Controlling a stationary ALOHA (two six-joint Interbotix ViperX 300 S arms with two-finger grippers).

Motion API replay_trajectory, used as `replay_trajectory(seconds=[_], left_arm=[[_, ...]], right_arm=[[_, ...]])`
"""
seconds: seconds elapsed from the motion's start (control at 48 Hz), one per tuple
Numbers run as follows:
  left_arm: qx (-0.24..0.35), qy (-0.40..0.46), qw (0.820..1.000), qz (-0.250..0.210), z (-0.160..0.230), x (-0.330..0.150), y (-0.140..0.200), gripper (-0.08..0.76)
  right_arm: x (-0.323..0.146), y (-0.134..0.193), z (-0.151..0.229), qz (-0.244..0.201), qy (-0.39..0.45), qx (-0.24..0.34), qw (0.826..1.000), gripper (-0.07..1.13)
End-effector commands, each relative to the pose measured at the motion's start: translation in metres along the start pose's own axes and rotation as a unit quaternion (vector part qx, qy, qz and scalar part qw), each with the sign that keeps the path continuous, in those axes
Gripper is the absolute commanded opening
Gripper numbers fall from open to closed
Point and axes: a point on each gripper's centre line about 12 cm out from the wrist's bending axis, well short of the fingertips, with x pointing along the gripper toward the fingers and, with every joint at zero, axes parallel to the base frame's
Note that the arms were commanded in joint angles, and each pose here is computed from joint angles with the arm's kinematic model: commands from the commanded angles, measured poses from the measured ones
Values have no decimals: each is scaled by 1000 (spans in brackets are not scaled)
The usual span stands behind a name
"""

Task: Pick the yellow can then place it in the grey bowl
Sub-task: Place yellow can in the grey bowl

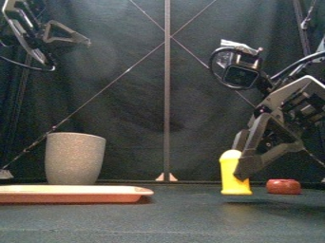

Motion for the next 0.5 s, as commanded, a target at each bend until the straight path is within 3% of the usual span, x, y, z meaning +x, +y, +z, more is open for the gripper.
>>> replay_trajectory(seconds=[0.021, 0.5], left_arm=[[0, -8, 1000, 2, 4, 1, 1, -11], [-3, -8, 1000, 5, 4, 1, 2, -11]], right_arm=[[-11, -3, 38, 1, -71, 1, 997, 676], [-13, -101, 173, -98, -244, 4, 965, 678]])
